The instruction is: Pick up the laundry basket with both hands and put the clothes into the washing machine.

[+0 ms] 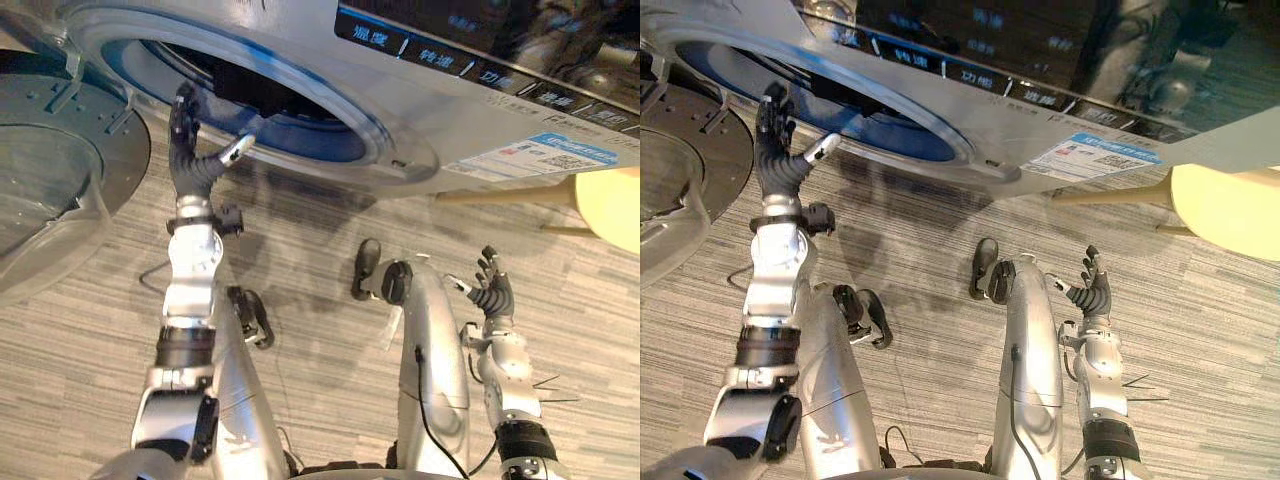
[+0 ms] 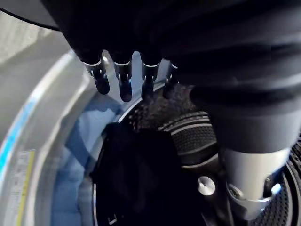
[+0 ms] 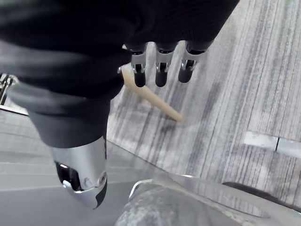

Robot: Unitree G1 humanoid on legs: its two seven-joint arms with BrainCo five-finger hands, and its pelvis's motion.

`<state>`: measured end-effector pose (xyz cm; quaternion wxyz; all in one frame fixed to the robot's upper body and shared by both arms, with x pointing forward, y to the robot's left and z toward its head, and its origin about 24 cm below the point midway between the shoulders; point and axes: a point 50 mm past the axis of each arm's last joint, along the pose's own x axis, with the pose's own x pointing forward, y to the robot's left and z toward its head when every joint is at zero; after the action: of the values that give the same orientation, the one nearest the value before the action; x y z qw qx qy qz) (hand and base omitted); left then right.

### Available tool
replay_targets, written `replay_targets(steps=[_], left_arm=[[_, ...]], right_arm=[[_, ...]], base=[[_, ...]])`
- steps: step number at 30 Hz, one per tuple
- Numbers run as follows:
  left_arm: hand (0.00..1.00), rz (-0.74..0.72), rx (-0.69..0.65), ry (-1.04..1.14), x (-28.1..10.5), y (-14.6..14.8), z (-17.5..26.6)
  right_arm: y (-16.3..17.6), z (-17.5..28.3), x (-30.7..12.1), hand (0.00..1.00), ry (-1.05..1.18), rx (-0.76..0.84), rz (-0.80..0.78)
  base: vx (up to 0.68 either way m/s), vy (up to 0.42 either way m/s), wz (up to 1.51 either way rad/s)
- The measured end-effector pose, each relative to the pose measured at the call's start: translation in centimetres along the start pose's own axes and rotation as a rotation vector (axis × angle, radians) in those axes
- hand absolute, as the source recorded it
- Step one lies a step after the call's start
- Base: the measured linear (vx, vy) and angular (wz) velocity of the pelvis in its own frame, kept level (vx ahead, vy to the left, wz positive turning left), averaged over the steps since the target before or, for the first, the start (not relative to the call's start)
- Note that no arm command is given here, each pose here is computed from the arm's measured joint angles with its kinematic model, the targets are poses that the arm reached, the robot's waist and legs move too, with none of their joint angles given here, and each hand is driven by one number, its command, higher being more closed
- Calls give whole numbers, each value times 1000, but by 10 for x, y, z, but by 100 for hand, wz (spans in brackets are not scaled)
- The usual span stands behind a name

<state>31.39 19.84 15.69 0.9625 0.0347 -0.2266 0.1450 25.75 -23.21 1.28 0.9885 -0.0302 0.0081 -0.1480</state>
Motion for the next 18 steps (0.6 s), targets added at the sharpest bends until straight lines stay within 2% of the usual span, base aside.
replay_targets(steps=[7,10,13,17,18], left_arm=[[0,-47,-139,145,-42,-11,-31],[0,-142,-192,333,-78,-29,-68],[0,-206,-185,560,-131,-34,-107],[0,-233,-110,845,-196,-20,-148],[0,-250,-58,942,-218,-12,-160]], right_arm=[[-3,-24,-6,0,111,-20,1],[-4,-53,-24,0,241,-33,9],[-10,-80,-45,0,369,-61,6],[-9,-106,-69,0,510,-78,13],[-8,-114,-79,0,560,-84,15]], base=[[15,-83,8],[97,-86,35],[111,-60,33],[136,8,20],[104,30,16]])
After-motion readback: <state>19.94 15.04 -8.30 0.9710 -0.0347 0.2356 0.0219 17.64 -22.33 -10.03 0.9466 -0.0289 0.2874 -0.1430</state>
